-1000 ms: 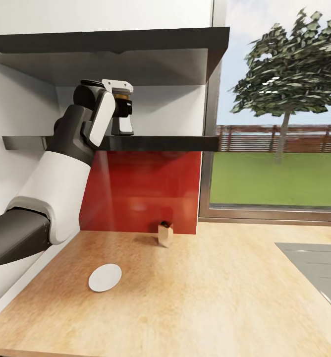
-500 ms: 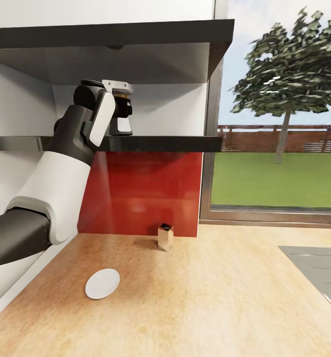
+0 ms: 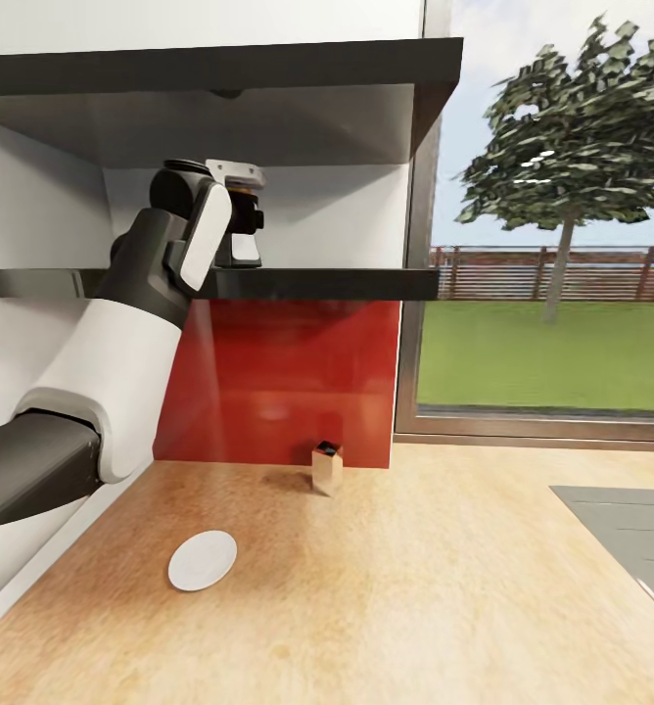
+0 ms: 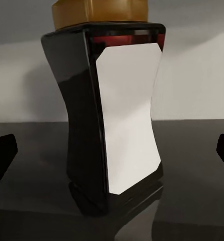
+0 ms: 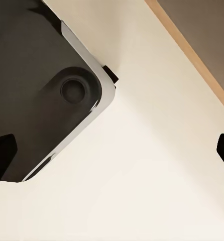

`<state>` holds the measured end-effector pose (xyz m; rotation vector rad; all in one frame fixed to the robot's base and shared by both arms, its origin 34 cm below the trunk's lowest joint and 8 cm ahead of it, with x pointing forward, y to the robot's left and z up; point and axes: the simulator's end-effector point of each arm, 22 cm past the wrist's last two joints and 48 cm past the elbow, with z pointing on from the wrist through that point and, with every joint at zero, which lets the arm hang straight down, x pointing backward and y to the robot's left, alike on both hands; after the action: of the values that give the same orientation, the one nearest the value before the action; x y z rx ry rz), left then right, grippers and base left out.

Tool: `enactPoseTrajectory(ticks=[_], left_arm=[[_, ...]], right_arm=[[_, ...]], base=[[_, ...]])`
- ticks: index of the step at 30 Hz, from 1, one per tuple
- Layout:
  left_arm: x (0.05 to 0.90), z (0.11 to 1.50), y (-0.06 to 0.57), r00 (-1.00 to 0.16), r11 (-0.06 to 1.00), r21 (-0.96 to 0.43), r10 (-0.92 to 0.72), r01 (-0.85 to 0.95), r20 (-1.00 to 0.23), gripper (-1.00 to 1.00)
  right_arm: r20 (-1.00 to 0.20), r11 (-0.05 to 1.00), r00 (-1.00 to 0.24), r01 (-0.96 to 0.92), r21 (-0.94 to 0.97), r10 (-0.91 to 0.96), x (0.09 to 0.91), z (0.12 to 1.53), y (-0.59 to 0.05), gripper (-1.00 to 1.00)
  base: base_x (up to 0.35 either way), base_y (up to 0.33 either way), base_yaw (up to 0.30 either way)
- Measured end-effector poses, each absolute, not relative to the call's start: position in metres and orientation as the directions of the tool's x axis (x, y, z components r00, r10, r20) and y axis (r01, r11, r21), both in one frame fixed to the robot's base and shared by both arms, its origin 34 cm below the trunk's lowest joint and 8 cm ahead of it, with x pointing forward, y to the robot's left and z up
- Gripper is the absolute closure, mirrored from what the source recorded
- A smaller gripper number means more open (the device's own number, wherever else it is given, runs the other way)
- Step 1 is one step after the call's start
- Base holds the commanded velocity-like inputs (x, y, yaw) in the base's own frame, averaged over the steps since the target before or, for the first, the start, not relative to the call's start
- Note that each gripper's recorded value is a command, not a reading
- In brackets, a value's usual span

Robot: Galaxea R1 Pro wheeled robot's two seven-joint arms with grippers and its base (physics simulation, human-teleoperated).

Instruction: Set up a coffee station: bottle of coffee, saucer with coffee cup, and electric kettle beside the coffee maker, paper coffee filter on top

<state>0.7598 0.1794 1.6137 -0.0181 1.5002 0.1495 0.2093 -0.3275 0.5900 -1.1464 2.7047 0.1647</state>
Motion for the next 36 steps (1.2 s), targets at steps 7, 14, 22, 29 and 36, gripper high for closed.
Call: enactPoseTrajectory(ticks=[7, 14, 22, 29, 36], left_arm=[[0.761, 1.612, 0.179, 0.059, 0.991, 0.082, 0.089, -0.110, -0.994, -1.00], [0.763, 1.609, 0.179, 0.048, 0.990, 0.084, 0.090, -0.111, -0.995, -1.00], [0.762, 1.620, 0.182, 0.049, 0.989, 0.087, 0.094, -0.120, -0.994, -1.00], [0.761, 1.624, 0.183, 0.052, 0.989, 0.087, 0.094, -0.122, -0.994, -1.00], [0.760, 1.625, 0.183, 0.055, 0.989, 0.086, 0.094, -0.122, -0.994, -1.00]], right_arm=[[-0.225, 0.693, -0.680, -0.720, 0.025, -0.698, 0.209, 0.590, -0.328, -1.00], [-0.225, 0.694, -0.680, -0.720, 0.025, -0.698, 0.209, 0.590, -0.328, -1.00], [-0.225, 0.694, -0.680, -0.720, 0.025, -0.698, 0.209, 0.590, -0.328, -1.00], [-0.225, 0.693, -0.680, -0.720, 0.025, -0.698, 0.209, 0.590, -0.328, -1.00], [-0.225, 0.693, -0.680, -0.720, 0.025, -0.698, 0.209, 0.590, -0.328, -1.00]], base=[[0.000, 0.000, 0.000], [0.000, 0.000, 0.000], [0.000, 0.000, 0.000], [0.026, 0.000, 0.000], [0.031, 0.000, 0.000]])
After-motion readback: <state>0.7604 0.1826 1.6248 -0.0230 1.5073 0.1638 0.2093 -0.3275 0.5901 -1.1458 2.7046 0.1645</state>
